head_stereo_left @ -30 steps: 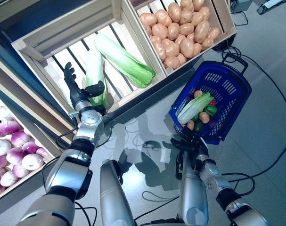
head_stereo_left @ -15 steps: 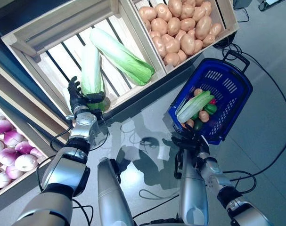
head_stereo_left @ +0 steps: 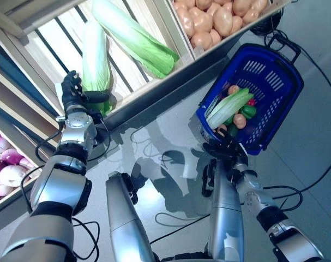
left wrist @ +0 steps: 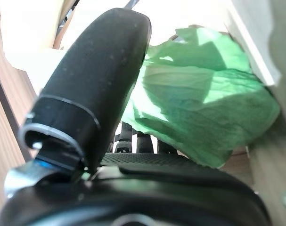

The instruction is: Put vegetables into the basket

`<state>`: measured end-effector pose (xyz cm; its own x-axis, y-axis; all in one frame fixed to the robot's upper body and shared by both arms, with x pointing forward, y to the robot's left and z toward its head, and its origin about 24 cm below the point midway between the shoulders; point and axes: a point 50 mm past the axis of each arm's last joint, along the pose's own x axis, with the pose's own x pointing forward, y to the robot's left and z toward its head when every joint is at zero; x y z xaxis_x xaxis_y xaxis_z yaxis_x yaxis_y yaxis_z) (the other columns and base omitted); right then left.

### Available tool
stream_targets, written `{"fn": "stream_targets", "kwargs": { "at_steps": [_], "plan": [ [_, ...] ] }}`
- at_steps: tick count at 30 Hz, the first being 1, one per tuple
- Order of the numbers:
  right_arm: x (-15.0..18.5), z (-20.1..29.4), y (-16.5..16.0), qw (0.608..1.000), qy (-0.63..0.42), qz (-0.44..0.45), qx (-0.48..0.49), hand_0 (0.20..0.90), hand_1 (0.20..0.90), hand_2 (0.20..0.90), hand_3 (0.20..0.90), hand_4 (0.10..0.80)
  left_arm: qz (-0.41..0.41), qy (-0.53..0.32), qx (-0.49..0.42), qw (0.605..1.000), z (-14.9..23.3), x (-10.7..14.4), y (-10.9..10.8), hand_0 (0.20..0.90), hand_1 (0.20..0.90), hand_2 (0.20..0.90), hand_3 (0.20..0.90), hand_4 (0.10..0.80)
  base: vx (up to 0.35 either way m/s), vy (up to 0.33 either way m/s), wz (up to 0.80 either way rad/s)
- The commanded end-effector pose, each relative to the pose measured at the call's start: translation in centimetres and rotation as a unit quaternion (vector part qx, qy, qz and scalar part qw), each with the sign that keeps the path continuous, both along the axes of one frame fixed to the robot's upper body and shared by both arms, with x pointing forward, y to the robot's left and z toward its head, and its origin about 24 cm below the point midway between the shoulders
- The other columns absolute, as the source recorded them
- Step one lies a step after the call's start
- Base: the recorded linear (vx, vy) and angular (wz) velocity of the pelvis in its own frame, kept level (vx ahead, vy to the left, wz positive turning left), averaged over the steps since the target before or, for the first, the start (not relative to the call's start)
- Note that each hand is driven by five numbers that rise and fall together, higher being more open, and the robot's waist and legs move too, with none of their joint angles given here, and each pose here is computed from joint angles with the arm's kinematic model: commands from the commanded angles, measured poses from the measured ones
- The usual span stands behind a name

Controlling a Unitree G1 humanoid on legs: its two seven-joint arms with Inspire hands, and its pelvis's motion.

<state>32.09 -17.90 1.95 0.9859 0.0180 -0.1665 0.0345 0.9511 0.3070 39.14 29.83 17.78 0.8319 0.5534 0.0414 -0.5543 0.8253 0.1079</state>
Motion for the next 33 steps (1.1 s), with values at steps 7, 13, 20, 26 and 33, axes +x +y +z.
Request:
{"fn": "stream_targets", "kwargs": {
  "at_steps": [7,13,20,26,33],
  "plan": [
    [0.4,1.4,-1.4,0.998,-0.010,-0.063,0.027,0.900,0.900,0.900,0.900,0.800,-0.015,-0.006,0.022,1.000,1.5,0.1,0.6,0.728,0.728,0.728,0.728,0.685,0.000,-0.038,-0.04],
    [1.0,1.8,-1.5,0.997,-0.010,-0.071,0.031,0.900,0.900,0.900,0.900,0.800,-0.020,-0.004,0.021,1.000,2.0,0.2,0.6,0.300,0.300,0.300,0.300,0.400,0.004,0.005,0.03],
    [1.4,2.2,-1.4,0.997,-0.018,-0.076,0.028,0.900,0.900,0.900,0.900,0.800,-0.024,-0.001,-0.005,1.000,1.3,-0.1,1.1,0.300,0.300,0.300,0.300,0.400,0.032,0.007,0.03],
    [1.7,2.5,-1.6,0.996,-0.018,-0.086,0.022,0.900,0.900,0.900,0.900,0.800,-0.024,-0.001,-0.020,1.000,0.2,-0.4,1.4,0.300,0.300,0.300,0.300,0.400,0.022,0.010,0.00],
    [1.0,1.6,-2.1,0.996,-0.022,-0.085,0.017,0.900,0.900,0.900,0.900,0.800,-0.008,-0.008,-0.032,0.999,-1.1,-1.3,2.7,0.300,0.300,0.300,0.300,0.400,0.045,0.023,-0.05]
  ]
}}
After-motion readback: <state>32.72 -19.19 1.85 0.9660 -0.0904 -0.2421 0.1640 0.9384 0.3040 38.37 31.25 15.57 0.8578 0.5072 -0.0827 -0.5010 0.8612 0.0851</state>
